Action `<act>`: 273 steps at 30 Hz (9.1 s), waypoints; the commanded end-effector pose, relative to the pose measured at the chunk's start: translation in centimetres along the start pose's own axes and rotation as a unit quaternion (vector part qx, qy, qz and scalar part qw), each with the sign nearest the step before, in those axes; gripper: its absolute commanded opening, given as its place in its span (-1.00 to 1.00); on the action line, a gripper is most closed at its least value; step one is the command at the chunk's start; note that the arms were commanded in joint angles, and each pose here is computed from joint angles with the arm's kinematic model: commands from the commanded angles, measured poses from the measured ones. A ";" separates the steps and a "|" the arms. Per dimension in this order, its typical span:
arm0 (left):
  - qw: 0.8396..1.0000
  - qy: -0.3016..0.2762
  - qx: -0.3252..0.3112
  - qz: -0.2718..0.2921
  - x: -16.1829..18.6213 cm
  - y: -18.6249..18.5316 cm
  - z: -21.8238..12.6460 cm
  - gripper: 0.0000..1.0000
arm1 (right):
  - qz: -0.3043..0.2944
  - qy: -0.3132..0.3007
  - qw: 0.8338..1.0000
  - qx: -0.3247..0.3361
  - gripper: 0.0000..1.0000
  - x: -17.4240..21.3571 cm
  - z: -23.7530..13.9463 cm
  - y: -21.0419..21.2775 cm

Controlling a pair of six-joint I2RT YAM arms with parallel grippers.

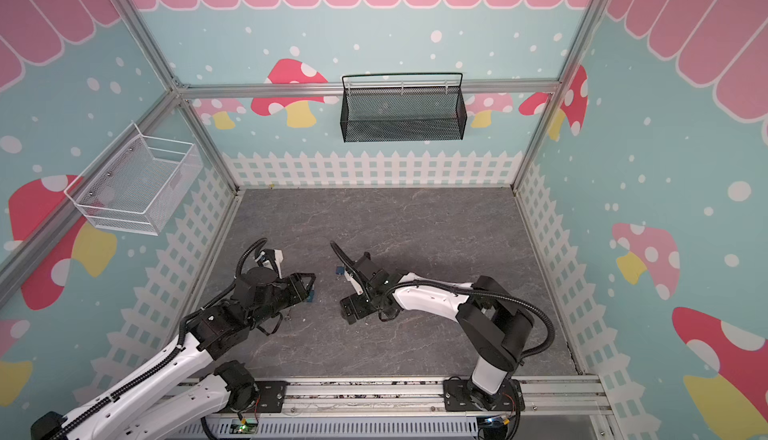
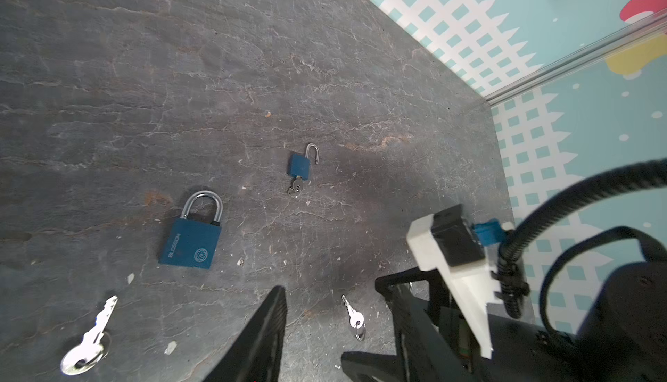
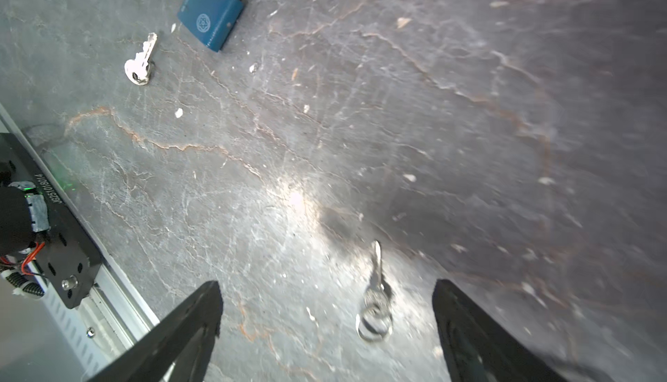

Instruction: Unlock with the key

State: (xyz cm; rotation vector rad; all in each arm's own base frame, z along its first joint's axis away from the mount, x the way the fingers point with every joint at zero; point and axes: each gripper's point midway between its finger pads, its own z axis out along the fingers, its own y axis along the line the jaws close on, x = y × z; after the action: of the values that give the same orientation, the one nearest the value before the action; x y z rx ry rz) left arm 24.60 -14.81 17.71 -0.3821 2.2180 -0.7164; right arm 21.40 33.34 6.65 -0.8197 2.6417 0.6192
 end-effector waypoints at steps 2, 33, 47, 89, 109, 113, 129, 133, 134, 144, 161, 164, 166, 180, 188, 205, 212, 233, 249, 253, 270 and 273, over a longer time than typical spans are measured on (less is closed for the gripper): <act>1.000 0.006 0.007 -0.027 0.4 0.0 0.7 -0.05 | -0.031 0.035 0.999 0.020 0.62 3.3 -0.5 -1.3; 0.998 -0.010 0.006 -0.057 0.6 0.9 1.0 -0.05 | -0.123 0.054 0.989 0.065 -0.21 5.0 2.5 -1.1; 0.999 -0.008 0.004 -0.053 0.7 1.0 1.1 -0.04 | -0.132 0.054 0.984 0.106 -0.22 4.4 2.5 -2.0; 0.996 0.027 0.042 -0.077 1.7 -0.6 1.6 -0.03 | -0.145 0.045 0.983 0.106 -0.85 4.3 2.3 -2.5; 0.991 0.026 0.076 -0.109 1.9 -1.3 1.5 -0.03 | -0.091 -0.001 0.996 0.001 -1.00 3.2 0.6 -0.8; 0.987 0.026 0.098 -0.121 1.7 -2.1 1.5 -0.03 | -0.074 -0.017 0.997 -0.028 -1.00 2.6 -0.3 -0.5; 0.972 0.018 0.222 -0.069 0.0 -8.1 2.1 -0.02 | -0.016 -0.153 0.965 -0.212 -1.00 -2.5 -9.0 1.6; 0.961 0.026 0.272 -0.044 -0.2 -10.7 1.9 -0.02 | -0.014 -0.180 0.952 -0.248 -1.00 -3.4 -11.3 2.2; 0.958 0.027 0.284 -0.036 -0.2 -11.4 1.9 -0.03 | -0.012 -0.186 0.949 -0.255 -1.00 -3.6 -11.8 2.2; 0.942 0.044 0.332 0.001 0.6 -15.0 2.6 -0.10 | -0.005 -0.218 0.933 -0.287 -1.00 -5.2 -14.6 3.0; 0.932 0.041 0.360 0.002 1.1 -15.9 1.8 -0.31 | 0.040 -0.241 0.921 -0.305 -1.00 -6.5 -15.1 1.9; 0.932 0.037 0.359 0.003 1.1 -15.8 1.7 -0.38 | 0.046 -0.243 0.920 -0.304 -1.00 -6.6 -15.1 1.7; 0.933 0.038 0.359 0.004 1.1 -15.8 1.7 -0.42 | 0.050 -0.246 0.919 -0.303 -1.00 -6.6 -15.2 1.5; 0.935 0.038 0.354 0.008 1.2 -15.6 1.9 -0.70 | 0.067 -0.245 0.917 -0.308 -1.00 -6.5 -15.1 1.1; 0.937 0.037 0.346 0.010 1.2 -15.3 2.1 -0.85 | 0.065 -0.251 0.914 -0.311 -1.00 -6.7 -15.6 1.2; 0.926 0.028 0.372 0.052 0.9 -16.5 0.9 -1.00 | 0.047 -0.270 0.913 -0.301 -0.68 -6.7 -16.5 0.9; 0.924 0.029 0.375 0.074 0.6 -17.3 0.4 -1.00 | 0.026 -0.274 0.910 -0.309 -0.38 -6.5 -17.2 1.2; 0.903 0.056 0.408 0.125 0.7 -19.9 0.0 -1.00 | -0.019 -0.282 0.884 -0.373 -0.11 -7.0 -19.1 1.8; 0.904 0.052 0.406 0.123 0.6 -19.9 0.2 -1.00 | -0.024 -0.284 0.879 -0.382 -0.41 -7.1 -19.4 1.6; 0.906 0.050 0.403 0.119 0.5 -19.8 0.4 -1.00 | -0.021 -0.276 0.880 -0.386 -0.43 -6.9 -18.9 1.6; 0.906 0.048 0.404 0.114 0.4 -19.9 0.7 -1.00 | -0.015 -0.265 0.883 -0.388 -0.61 -6.7 -18.1 1.4; 0.905 0.048 0.406 0.115 0.4 -20.0 0.6 -1.00 | -0.012 -0.267 0.884 -0.383 -0.69 -6.7 -17.9 1.2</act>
State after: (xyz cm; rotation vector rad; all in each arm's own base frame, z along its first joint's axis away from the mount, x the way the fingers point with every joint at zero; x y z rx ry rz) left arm 25.38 -31.10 27.47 0.3262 1.8492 -1.4411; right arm 23.11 28.72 25.60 -0.7077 1.8500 1.6613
